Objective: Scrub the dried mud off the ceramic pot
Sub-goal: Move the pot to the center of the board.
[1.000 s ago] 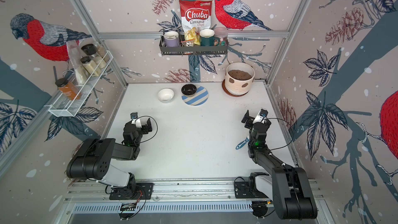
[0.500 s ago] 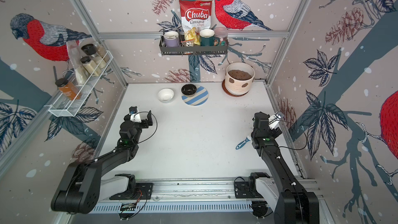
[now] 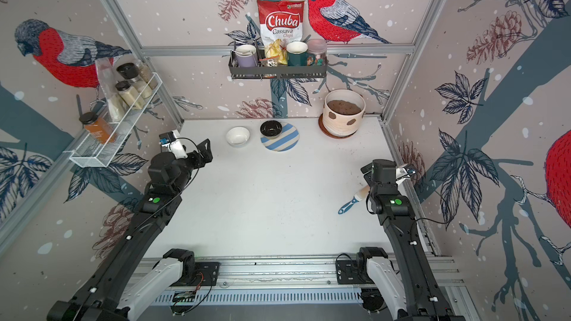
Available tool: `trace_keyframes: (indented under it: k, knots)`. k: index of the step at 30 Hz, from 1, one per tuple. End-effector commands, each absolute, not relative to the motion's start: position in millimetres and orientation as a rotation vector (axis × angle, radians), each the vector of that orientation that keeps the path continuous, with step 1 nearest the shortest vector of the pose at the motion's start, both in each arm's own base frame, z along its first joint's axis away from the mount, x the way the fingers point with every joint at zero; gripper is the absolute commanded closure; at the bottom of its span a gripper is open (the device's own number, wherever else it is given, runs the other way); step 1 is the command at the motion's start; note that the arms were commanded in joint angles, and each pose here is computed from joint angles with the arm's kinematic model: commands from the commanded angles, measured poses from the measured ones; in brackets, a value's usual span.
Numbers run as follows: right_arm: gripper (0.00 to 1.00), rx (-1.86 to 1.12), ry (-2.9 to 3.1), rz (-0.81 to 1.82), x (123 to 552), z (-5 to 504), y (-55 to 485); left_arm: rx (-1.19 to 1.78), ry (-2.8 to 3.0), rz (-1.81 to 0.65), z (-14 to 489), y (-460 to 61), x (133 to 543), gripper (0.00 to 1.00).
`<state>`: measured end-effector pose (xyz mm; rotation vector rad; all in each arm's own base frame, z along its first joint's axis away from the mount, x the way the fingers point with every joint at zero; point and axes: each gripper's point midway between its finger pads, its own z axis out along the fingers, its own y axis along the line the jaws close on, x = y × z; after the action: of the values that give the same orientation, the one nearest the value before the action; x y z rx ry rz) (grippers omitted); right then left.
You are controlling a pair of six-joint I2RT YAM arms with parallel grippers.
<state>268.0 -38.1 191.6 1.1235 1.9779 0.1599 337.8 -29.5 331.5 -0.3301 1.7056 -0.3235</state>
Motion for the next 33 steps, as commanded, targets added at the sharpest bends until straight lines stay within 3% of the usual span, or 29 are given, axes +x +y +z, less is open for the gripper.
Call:
trace_keyframes:
  k: [1, 7, 19, 28, 33]
  knots:
    - [0.00, 1.143, 2.032, 0.167, 260, 189, -30, -0.522, 1.867, -0.377, 304, -23, 322, 0.03]
    - [0.00, 1.098, 2.028, 0.210, 269, 212, -15, -0.074, 1.848, -0.569, 333, -85, 326, 0.04]
    - [0.00, 0.923, 2.060, 0.207, 325, 250, 37, 0.415, 1.935, -0.428, 313, -182, 328, 0.04]
    - [0.02, 0.941, 2.063, 0.186, 397, 261, 57, 1.146, 1.909, -0.249, 234, -266, 294, 0.03]
    - [0.00, 0.935, 2.150, 0.160, 439, 252, 48, 1.319, 1.815, -0.284, 188, -293, 272, 0.03]
